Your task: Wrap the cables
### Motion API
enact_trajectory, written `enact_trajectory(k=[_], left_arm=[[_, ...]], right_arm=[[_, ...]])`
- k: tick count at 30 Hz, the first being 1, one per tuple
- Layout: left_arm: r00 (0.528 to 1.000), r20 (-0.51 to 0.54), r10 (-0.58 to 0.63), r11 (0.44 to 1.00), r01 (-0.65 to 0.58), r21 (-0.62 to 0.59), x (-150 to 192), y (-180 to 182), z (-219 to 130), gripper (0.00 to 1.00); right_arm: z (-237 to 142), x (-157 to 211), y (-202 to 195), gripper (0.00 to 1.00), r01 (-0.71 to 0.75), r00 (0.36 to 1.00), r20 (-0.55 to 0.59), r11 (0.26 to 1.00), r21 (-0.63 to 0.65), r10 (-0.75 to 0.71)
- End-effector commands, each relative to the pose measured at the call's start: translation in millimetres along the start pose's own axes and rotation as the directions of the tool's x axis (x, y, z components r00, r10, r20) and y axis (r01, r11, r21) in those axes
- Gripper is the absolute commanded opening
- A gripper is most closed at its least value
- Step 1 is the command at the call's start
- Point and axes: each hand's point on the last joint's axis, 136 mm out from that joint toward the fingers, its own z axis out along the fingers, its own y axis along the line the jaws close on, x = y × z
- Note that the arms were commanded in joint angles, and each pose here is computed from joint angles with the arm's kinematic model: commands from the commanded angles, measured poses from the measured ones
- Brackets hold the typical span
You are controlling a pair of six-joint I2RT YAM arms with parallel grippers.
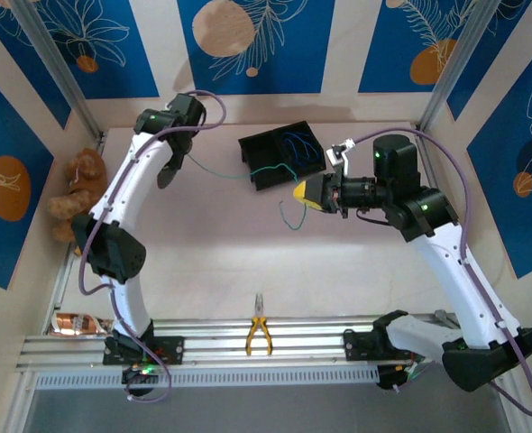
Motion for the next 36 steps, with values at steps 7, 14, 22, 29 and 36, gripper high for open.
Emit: enact_trajectory(k=[7, 14, 22, 29, 36], left_arm=[[0.969, 0.010, -0.245, 0.969, 0.245, 0.040, -24, 50, 20, 0.00], [0.915, 0.019, -0.403, 0.904, 0.394, 0.166, -48, 55, 19, 0.00], [0.738, -0.084, -0.670, 0.644, 0.634, 0.428, -74, 65, 22, 0.00], [0.623, -0.165, -0.765, 0.402, 0.662, 0.633, -101, 61, -9, 0.00], [0.610, -0.218, -0.762, 0.215, 0.556, 0.803, -124, 55, -62, 0.00]], right_arm=[[-8, 63, -3, 0.00, 0.048, 0.987, -0.151, 0.998, -0.038, -0.053], [2, 96, -16, 0.00, 0.076, 0.961, -0.264, 0.996, -0.051, -0.087], [13, 121, -73, 0.00, 0.023, 0.946, -0.325, 0.998, 0.056, -0.004], [30, 130, -113, 0.00, -0.018, 0.931, -0.359, 0.992, 0.126, 0.062], [25, 107, -193, 0.00, -0.069, 0.953, -0.234, 0.888, 0.454, 0.193]])
